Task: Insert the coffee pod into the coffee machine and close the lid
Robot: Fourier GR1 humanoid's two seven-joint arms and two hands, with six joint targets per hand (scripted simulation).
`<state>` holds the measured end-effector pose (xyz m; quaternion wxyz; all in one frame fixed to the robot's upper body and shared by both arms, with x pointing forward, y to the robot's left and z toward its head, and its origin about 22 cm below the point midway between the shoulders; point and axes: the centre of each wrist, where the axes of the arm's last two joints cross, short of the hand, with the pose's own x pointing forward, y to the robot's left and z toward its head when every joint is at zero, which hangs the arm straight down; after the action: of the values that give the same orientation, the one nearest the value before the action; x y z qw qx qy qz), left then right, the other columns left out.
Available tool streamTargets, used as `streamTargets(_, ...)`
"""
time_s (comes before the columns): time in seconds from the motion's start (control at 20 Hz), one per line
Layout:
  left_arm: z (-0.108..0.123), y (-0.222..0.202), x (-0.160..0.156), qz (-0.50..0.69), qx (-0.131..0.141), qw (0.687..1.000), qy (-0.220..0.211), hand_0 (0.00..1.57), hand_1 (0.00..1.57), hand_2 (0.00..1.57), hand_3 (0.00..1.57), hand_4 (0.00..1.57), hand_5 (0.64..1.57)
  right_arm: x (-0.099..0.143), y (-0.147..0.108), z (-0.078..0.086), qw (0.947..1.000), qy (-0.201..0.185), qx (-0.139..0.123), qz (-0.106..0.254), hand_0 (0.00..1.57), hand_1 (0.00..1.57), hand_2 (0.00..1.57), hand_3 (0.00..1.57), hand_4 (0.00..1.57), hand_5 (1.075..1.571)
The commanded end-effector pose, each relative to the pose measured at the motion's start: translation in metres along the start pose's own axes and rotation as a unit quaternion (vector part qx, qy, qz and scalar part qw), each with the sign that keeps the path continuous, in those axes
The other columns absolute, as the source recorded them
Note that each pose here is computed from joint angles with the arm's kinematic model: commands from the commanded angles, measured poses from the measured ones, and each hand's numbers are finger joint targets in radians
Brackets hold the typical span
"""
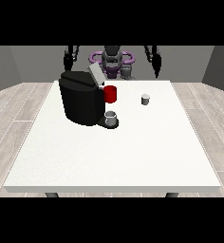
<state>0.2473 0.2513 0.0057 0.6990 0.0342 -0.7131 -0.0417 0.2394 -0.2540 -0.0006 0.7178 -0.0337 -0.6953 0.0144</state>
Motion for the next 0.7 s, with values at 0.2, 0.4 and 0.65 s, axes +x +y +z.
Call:
streamTargets(0.2,0.024,0.004,-0.006,-0.092,-0.109,0.99,0.002,0.0,0.0,0.0,0.0,0.0,1.571,-0.005,-0.015,-0.004,0.9997,0.018,-0.017,0.006,0.0,0.0,0.0,0.0,0.0,1.571)
streamTargets(0.4,0.012,0.039,0.0,-0.161,-0.123,0.978,-0.045,0.0,0.0,0.0,0.0,0.0,1.571,-0.01,0.0,0.002,0.994,-0.016,-0.082,0.071,0.0,0.0,0.0,0.0,0.0,1.571)
streamTargets(0.65,-0.01,0.054,0.017,-0.237,-0.134,0.962,-0.026,0.0,0.0,0.0,0.0,0.0,1.571,-0.01,0.012,-0.006,0.9937,-0.029,-0.072,0.081,0.0,0.0,0.0,0.0,0.0,1.571)
